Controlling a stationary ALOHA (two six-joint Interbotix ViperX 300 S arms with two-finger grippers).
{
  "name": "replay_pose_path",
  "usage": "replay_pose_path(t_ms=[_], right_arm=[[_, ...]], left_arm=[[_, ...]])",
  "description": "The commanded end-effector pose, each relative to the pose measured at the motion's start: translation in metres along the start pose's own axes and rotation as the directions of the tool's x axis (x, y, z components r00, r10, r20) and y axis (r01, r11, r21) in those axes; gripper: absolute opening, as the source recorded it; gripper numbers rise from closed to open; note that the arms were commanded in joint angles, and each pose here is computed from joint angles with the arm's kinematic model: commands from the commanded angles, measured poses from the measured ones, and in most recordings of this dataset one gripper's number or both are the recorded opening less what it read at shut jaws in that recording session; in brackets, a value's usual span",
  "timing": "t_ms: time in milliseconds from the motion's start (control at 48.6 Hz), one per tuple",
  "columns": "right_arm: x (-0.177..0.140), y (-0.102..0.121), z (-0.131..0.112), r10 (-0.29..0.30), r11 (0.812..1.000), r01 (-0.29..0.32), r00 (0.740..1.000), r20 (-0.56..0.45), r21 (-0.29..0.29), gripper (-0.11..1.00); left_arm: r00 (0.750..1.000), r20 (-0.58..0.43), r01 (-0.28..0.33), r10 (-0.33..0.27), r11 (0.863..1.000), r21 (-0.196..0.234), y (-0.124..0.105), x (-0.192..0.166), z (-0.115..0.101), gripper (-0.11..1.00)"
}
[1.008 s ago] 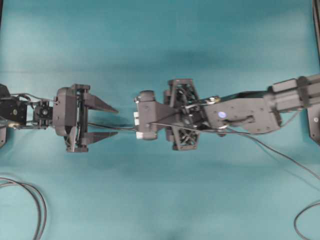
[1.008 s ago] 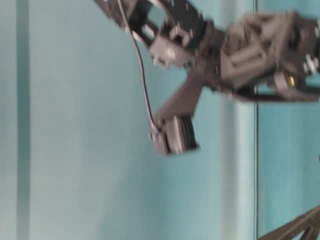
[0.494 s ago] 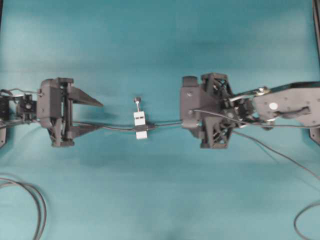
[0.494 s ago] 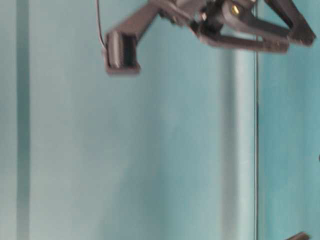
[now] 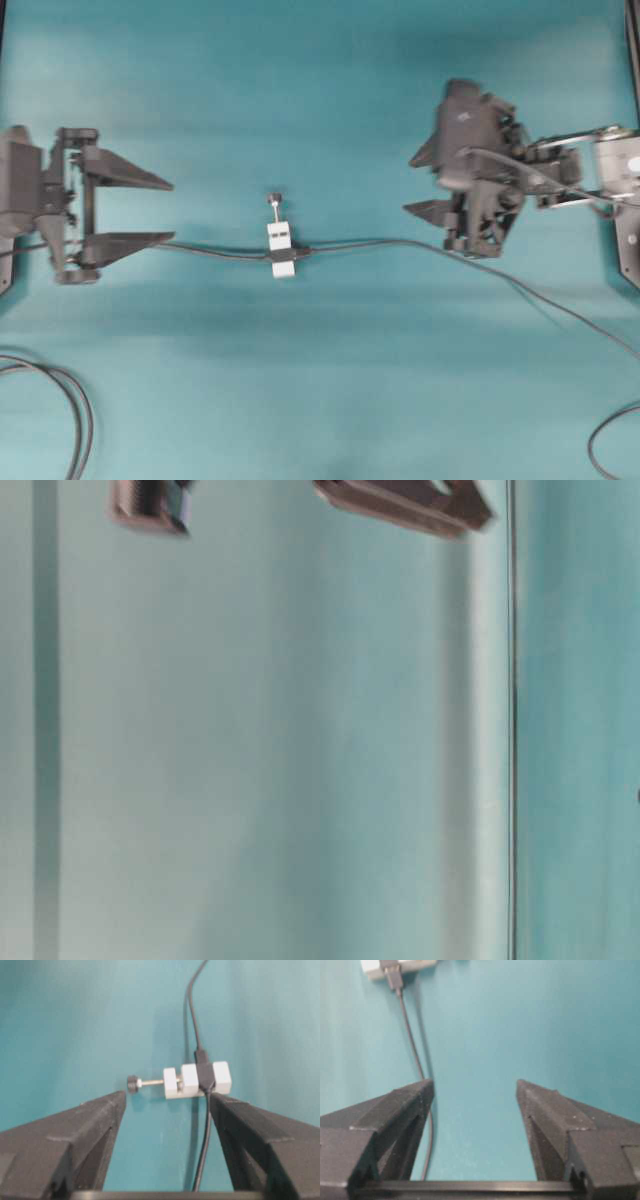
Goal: Insert the USB cable into the female connector supported by the left arm.
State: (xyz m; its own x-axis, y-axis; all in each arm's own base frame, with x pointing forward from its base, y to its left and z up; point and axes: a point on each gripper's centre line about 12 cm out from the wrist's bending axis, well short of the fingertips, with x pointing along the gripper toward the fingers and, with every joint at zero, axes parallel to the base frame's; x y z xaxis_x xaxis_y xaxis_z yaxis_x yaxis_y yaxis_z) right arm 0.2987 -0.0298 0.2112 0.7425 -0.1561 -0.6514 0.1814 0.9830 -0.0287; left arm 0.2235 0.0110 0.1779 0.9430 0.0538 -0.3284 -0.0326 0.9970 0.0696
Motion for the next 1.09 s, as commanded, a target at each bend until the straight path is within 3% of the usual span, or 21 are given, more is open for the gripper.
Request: replay_pose_path(t_ms=[0, 123, 226, 329, 494, 617, 782, 864, 967, 1070], right_arm=[[-0.019, -0.006, 0.01, 0.02, 1.0, -0.022, 0.992, 0.123, 0.018, 0.7], [-0.035, -0.009, -0.003, 0.062, 0.997, -0.07, 0.967, 0.249, 0.024, 0.68], [-0.051, -0.009, -0.014, 0.108, 0.992, -0.123, 0.923, 0.37, 0.018, 0.68], [-0.072, -0.007, -0.028, 0.141, 0.987, -0.161, 0.871, 0.471, 0.002, 0.68], [-0.098, -0.005, -0.044, 0.149, 0.984, -0.18, 0.823, 0.548, 0.003, 0.68], [-0.112, -0.002, -0.056, 0.17, 0.978, -0.21, 0.785, 0.596, -0.003, 0.69], [-0.122, 0.006, -0.075, 0.227, 0.958, -0.288, 0.747, 0.625, -0.004, 0.69], [-0.122, 0.006, -0.083, 0.224, 0.954, -0.298, 0.753, 0.618, 0.018, 0.69], [-0.116, 0.002, -0.092, 0.191, 0.963, -0.265, 0.803, 0.564, 0.053, 0.69], [-0.114, -0.004, -0.091, 0.139, 0.974, -0.21, 0.848, 0.511, 0.085, 0.68]], left_arm=[[1.0, 0.015, -0.004, 0.005, 1.0, -0.009, 0.002, -0.01, 0.011, 0.77], [1.0, -0.008, -0.012, 0.011, 1.0, -0.015, 0.005, -0.025, 0.015, 0.77], [1.0, 0.005, -0.019, 0.019, 1.0, -0.021, 0.007, -0.037, 0.021, 0.77], [0.997, 0.076, -0.017, 0.019, 1.0, -0.021, 0.006, -0.048, 0.031, 0.76], [0.98, 0.198, -0.002, 0.006, 1.0, -0.02, 0.003, -0.061, 0.048, 0.77], [0.95, 0.311, 0.007, 0.006, 0.999, -0.042, 0.002, -0.067, 0.056, 0.77], [0.882, 0.47, 0.015, 0.012, 0.999, -0.053, 0.001, -0.075, 0.056, 0.77], [0.851, 0.524, 0.013, 0.02, 0.998, -0.058, 0.001, -0.079, 0.053, 0.77], [0.819, 0.574, 0.003, 0.032, 0.998, -0.061, 0.003, -0.083, 0.053, 0.77], [0.818, 0.575, 0.004, 0.031, 0.998, -0.06, 0.002, -0.084, 0.047, 0.77]])
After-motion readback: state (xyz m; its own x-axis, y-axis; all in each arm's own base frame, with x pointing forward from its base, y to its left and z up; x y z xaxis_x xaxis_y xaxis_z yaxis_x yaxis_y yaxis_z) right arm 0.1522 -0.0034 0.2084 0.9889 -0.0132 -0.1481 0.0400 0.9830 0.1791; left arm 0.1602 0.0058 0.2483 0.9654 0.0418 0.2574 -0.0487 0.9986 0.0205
